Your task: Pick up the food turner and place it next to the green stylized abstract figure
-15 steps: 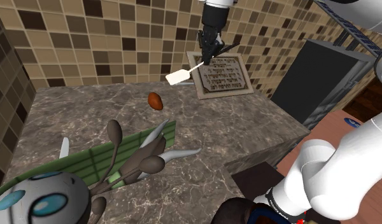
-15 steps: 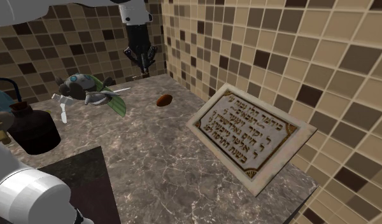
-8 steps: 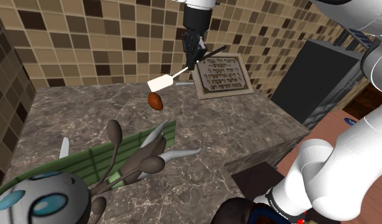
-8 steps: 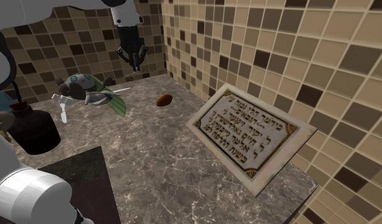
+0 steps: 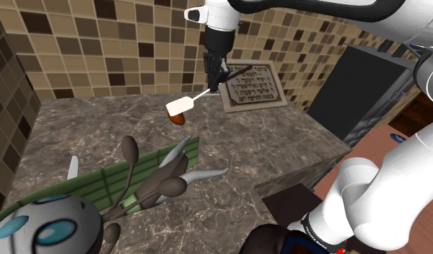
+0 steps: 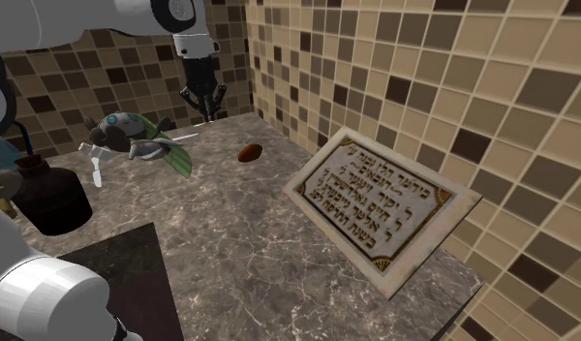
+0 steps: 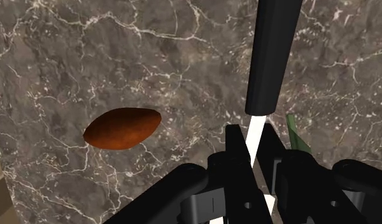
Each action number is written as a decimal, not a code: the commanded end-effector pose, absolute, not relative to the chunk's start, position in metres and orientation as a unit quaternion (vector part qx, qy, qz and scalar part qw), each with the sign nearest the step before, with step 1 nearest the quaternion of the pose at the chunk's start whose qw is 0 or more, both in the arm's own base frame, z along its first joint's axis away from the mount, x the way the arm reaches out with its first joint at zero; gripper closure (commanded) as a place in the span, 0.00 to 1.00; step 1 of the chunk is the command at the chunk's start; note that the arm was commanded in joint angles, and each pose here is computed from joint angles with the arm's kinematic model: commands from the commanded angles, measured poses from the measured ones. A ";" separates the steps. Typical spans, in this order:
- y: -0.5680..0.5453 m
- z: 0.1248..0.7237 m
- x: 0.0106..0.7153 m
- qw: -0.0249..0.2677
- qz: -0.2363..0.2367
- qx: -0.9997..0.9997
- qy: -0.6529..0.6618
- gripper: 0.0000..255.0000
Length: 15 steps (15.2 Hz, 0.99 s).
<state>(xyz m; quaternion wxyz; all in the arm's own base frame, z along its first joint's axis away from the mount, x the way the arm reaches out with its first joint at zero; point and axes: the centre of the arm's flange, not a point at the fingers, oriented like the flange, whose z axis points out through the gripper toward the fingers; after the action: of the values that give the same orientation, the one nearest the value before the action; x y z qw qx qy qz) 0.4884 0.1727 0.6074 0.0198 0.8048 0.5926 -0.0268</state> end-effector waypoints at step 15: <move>0.171 0.523 0.489 0.020 -0.027 0.805 0.593 1.00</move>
<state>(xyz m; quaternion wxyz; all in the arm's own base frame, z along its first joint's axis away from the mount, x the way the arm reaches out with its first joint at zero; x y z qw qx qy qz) 0.4885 0.1712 0.5284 0.0198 0.8048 0.5926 -0.0269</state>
